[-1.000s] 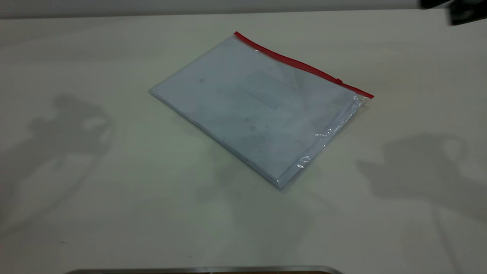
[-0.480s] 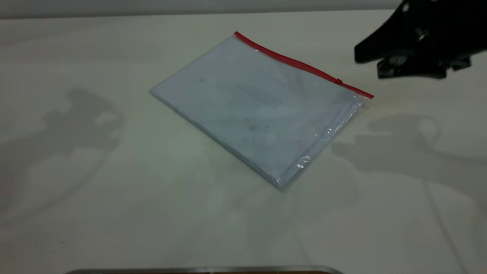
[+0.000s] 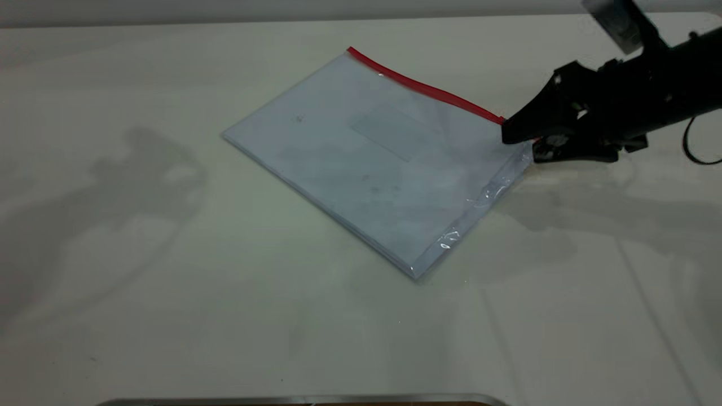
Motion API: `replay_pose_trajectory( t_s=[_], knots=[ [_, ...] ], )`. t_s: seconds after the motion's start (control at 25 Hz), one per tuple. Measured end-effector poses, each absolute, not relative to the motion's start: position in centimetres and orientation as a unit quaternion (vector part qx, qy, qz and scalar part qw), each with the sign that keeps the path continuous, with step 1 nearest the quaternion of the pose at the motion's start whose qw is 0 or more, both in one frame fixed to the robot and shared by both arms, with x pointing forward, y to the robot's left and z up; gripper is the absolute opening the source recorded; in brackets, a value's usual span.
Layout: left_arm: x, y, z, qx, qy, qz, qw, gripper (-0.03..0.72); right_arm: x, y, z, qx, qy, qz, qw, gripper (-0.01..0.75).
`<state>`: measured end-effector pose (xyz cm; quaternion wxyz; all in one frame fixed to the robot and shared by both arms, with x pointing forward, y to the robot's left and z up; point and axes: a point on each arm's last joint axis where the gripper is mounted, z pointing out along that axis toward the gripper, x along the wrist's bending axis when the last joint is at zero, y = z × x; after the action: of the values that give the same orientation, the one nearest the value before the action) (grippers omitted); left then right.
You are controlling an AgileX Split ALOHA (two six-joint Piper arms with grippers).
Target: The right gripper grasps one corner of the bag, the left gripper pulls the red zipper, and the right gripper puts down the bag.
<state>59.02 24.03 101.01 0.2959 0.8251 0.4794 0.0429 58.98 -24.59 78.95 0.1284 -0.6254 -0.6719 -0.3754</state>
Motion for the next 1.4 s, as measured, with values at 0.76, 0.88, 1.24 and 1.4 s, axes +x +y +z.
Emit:
replay_pose_trajectory(
  t_s=[0.76,0.88,1.24,1.4],
  knots=[
    [59.2,23.5,100.3,0.82,0.487,0.021,0.302,0.524,60.7,-27.2,73.4,-0.652,-0.642,-0.386,0.116,0.591],
    [59.3,23.5,99.9,0.82,0.488,0.016,0.299,0.524,61.2,-27.1,73.1,-0.647,-0.638,-0.401,0.116,0.591],
    [59.4,23.5,99.8,0.819,0.489,0.017,0.299,0.524,62.2,-25.8,71.8,-0.626,-0.62,-0.449,0.148,0.587],
    [59.4,23.5,99.8,0.819,0.49,0.018,0.3,0.524,62.1,-25.2,71.6,-0.618,-0.626,-0.451,0.153,0.498]
  ],
)
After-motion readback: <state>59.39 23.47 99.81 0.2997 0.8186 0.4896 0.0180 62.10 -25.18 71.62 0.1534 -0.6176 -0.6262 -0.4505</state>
